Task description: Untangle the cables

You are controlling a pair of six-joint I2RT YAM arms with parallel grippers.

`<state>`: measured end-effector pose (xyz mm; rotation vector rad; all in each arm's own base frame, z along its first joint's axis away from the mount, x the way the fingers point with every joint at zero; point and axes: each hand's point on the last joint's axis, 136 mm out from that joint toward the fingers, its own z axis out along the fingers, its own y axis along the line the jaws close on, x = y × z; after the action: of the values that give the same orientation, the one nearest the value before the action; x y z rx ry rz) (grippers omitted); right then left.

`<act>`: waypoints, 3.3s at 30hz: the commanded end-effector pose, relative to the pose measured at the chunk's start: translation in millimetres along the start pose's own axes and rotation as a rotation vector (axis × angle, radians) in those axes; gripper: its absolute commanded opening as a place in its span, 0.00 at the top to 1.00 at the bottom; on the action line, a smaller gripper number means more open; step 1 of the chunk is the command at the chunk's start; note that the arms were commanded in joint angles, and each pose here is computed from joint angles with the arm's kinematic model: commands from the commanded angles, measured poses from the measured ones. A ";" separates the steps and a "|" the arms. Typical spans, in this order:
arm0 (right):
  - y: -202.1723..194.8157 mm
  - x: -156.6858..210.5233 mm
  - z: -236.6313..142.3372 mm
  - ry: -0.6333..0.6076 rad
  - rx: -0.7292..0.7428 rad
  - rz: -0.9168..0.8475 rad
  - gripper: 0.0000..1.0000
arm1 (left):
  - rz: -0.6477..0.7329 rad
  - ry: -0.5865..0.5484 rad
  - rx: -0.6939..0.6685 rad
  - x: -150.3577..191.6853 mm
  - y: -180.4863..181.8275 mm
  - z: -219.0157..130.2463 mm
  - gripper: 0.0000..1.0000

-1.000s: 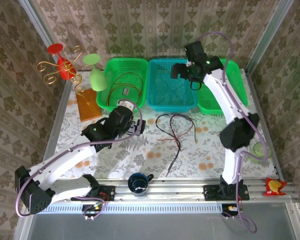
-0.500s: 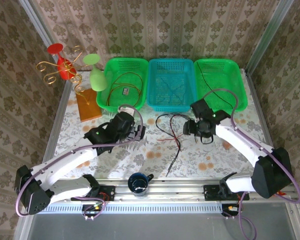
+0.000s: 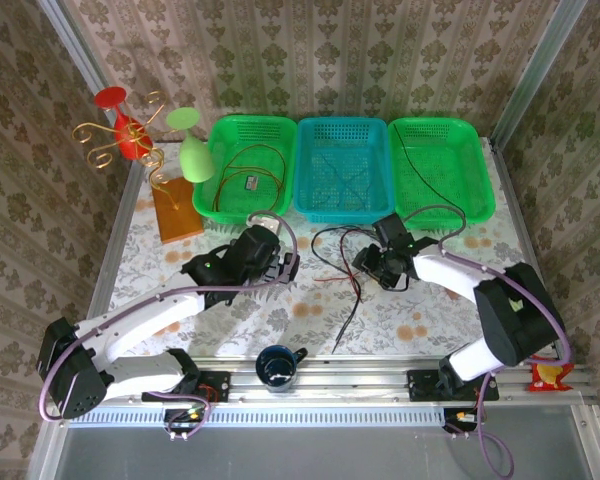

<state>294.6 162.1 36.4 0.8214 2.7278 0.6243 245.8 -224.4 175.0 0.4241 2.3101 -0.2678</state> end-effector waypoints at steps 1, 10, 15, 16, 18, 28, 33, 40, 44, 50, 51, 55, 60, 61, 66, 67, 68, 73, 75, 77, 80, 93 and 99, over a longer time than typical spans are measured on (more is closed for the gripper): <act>7.0 -1.9 10.1 0.014 -0.034 0.181 0.52 | -0.037 -0.045 -0.011 -3.3 3.6 -3.8 0.00; -13.3 -16.5 14.9 -0.090 0.072 0.284 0.61 | -0.034 -0.044 -0.016 -1.8 4.0 -0.2 0.00; -15.1 -16.7 28.6 -0.086 0.067 0.357 0.70 | -0.026 -0.041 -0.016 -1.1 4.2 -0.1 0.00; -12.1 -16.7 31.6 -0.084 0.042 0.374 0.73 | -0.024 -0.041 -0.016 -1.9 4.0 -1.1 0.00; -5.3 -17.0 36.1 -0.079 -0.006 0.396 0.80 | -0.015 -0.044 -0.016 -4.2 4.4 -4.0 0.00; 25.3 -27.4 -21.0 -0.162 -0.121 0.305 1.00 | -0.006 -0.085 -0.003 -11.8 9.5 -25.0 0.00; 49.0 -29.5 -78.6 -0.211 -0.248 0.253 1.00 | -0.019 -0.120 0.040 -22.1 6.0 -32.5 0.01; 81.5 -29.8 -153.4 -0.273 -0.452 0.202 1.00 | -0.114 -0.143 0.091 -48.5 21.5 -51.1 0.03; 102.5 -29.3 -188.7 -0.287 -0.524 0.127 1.00 | -0.119 -0.151 0.123 -60.5 25.0 -59.8 0.03; 134.9 -36.5 -247.8 -0.362 -0.598 -0.019 1.00 | -0.105 -0.153 0.139 -66.1 23.9 -64.0 0.03; 141.0 -38.1 -258.9 -0.379 -0.612 -0.048 1.00 | -0.106 -0.153 0.142 -66.5 23.7 -64.3 0.03; 165.2 -42.3 -300.7 -0.425 -0.670 -0.147 1.00 | -0.104 -0.152 0.151 -65.9 22.2 -65.2 0.04; 200.0 -37.8 -346.0 -0.464 -0.787 -0.312 1.00 | -0.099 -0.161 0.157 -69.7 21.1 -67.0 0.04; 204.1 -37.8 -354.0 -0.478 -0.807 -0.330 1.00 | -0.098 -0.163 0.158 -70.7 20.9 -67.5 0.04; 221.0 -35.9 -382.3 -0.500 -0.879 -0.412 1.00 | -0.091 -0.169 0.170 -74.9 18.3 -70.2 0.04; 223.6 -34.4 -386.5 -0.498 -0.891 -0.435 1.00 | -0.088 -0.172 0.174 -76.3 17.5 -71.1 0.04; 225.6 -33.8 -389.1 -0.499 -0.897 -0.452 1.00 | -0.087 -0.174 0.177 -77.1 17.0 -71.5 0.04; 232.7 -28.2 -406.2 -0.508 -0.933 -0.570 1.00 | -0.074 -0.187 0.192 -83.9 13.6 -75.1 0.05; 235.5 -30.5 -418.4 -0.530 -0.944 -0.593 1.00 | -0.068 -0.187 0.197 -85.5 12.0 -75.1 0.05; 243.0 -30.8 -437.0 -0.546 -0.978 -0.629 1.00 | -0.063 -0.184 0.202 -86.8 10.3 -73.8 0.05; 253.4 -33.3 -467.7 -0.583 -1.027 -0.661 1.00 | -0.064 -0.175 0.205 -86.4 9.0 -70.2 0.05; 268.1 -45.2 -481.8 -0.592 -1.107 -0.661 1.00 | -0.017 -0.113 0.269 -71.5 -21.0 -41.2 0.08; 265.5 -46.1 -460.9 -0.545 -1.091 -0.687 1.00 | -0.012 -0.170 0.273 -95.0 -23.0 -56.6 0.08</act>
<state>314.8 177.6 567.0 -0.1264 1.6129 1.2249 258.4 -245.2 250.8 0.4930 2.2064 -0.5850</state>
